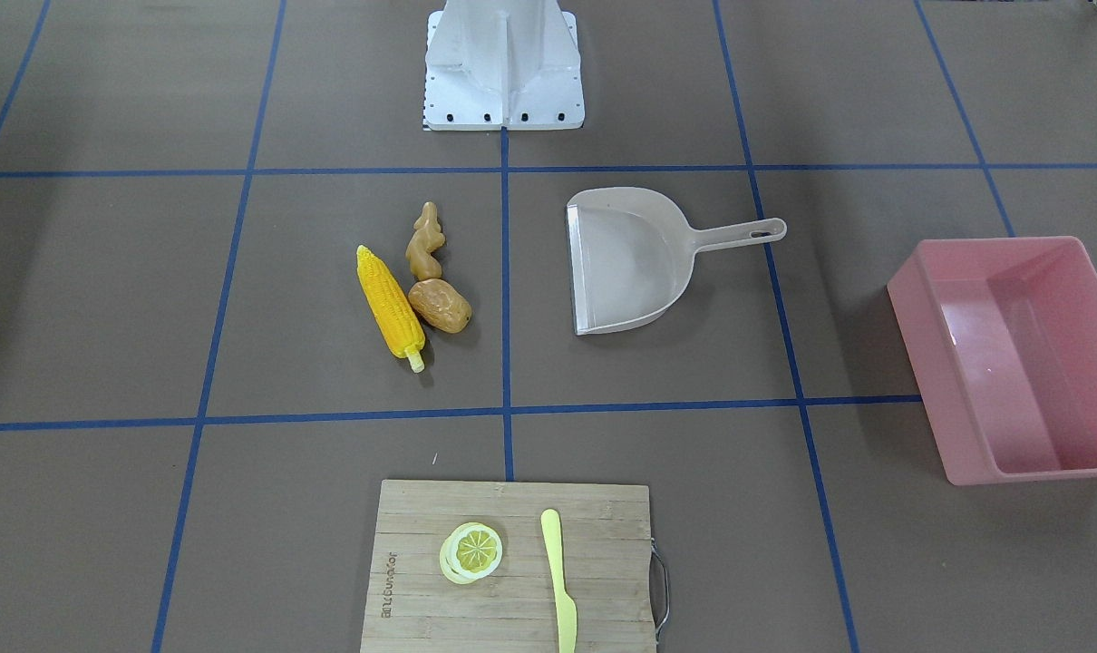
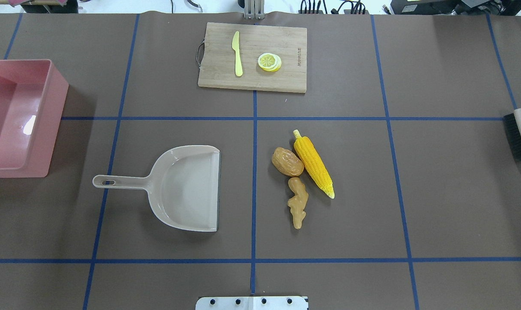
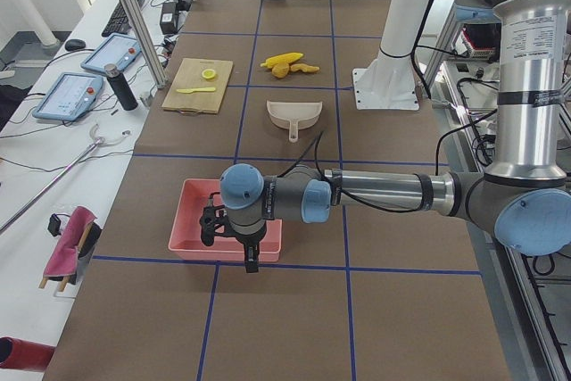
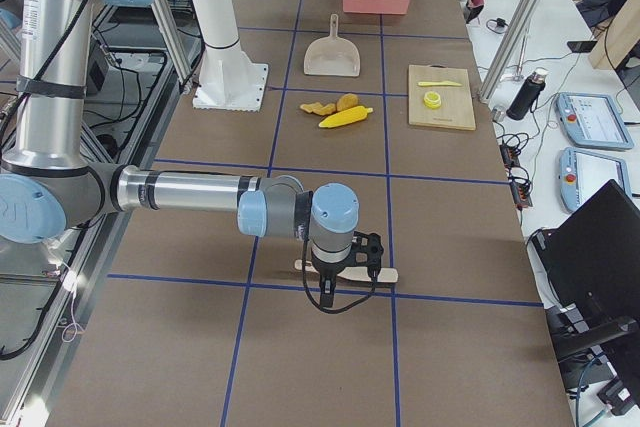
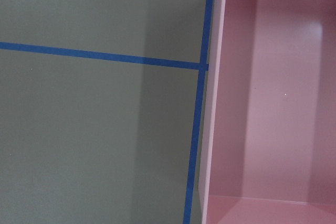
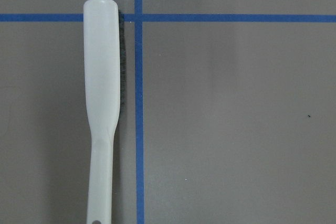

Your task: Sweep and dump trash into bin

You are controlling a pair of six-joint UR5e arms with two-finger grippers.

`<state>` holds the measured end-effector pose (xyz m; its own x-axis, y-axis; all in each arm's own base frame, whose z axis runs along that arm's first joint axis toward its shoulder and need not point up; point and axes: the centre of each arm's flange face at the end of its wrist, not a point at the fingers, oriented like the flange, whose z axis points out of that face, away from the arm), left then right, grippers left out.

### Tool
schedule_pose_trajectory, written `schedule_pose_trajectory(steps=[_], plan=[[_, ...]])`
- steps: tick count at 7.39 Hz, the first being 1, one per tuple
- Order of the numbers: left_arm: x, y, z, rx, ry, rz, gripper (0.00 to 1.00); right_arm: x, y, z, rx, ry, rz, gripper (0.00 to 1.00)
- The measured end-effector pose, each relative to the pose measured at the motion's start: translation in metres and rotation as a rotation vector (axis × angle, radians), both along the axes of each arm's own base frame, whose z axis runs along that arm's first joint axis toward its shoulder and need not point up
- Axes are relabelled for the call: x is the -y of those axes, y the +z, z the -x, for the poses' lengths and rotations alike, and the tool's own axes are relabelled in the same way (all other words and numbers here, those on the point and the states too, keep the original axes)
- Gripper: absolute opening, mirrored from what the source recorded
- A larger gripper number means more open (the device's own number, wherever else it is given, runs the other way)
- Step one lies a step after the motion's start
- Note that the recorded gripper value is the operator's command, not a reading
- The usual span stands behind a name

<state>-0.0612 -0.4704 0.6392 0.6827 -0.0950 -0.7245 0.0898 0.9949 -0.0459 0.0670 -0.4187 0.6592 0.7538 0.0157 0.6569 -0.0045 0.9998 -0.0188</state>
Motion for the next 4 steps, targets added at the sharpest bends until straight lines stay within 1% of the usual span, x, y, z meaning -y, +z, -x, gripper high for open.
schedule_pose_trajectory(steps=[4], plan=[[0.0040,-0.0066,-0.0005,0.002,0.005,-0.017,0.98,0.0020,-0.0074,0.0003,0.004,0.006,-0.010,1.00]])
